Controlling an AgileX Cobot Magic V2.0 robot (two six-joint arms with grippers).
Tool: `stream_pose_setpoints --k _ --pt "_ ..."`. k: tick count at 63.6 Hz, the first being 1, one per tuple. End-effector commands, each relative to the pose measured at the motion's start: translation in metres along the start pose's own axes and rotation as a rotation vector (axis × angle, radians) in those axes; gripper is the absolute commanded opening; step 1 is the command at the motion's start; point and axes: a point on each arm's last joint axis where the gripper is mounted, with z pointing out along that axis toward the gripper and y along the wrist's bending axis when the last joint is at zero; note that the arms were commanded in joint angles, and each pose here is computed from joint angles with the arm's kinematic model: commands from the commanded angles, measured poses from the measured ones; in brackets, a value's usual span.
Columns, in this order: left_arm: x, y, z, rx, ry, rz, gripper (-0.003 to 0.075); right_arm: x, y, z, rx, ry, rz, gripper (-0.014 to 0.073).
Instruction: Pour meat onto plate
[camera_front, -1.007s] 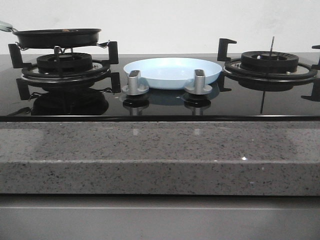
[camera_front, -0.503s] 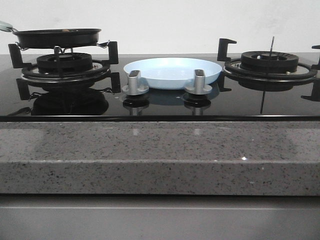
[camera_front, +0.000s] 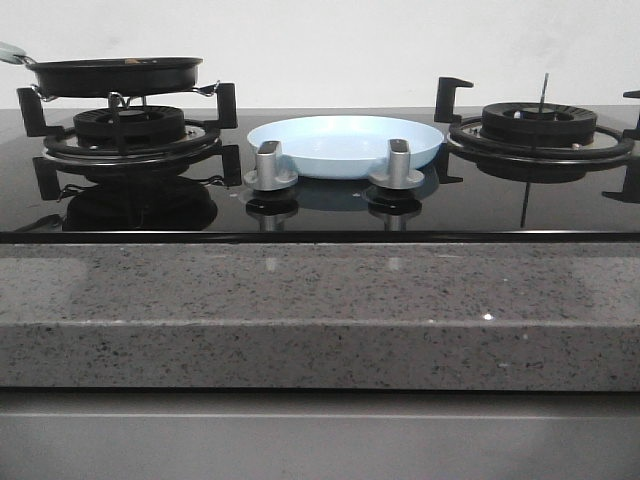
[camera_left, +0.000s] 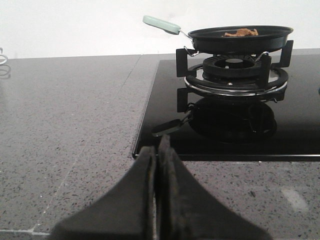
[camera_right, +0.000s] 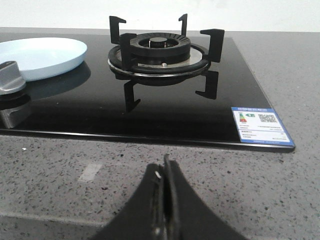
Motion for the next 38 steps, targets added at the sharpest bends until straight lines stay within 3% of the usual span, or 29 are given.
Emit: stream_pose_setpoints --k 1,30,38 --pt "-0.0062 0.0007 -0.0012 -0.01 -0.094 -0.008 -0.002 -0.0098 -0.0005 -0.0019 0.007 -0.105 -0.014 -0.0059" --pt "-0.0087 0.0008 -0.0015 -0.01 -0.122 -0.021 -0.002 -0.0098 -0.0005 -0.0019 0.007 -0.105 -0.014 -0.0059" --pt "-0.0129 0.0013 -0.0021 -0.01 -0.169 -0.078 -0.002 -0.0101 -0.0005 -0.002 0.007 -0.106 -0.014 -0.0059"
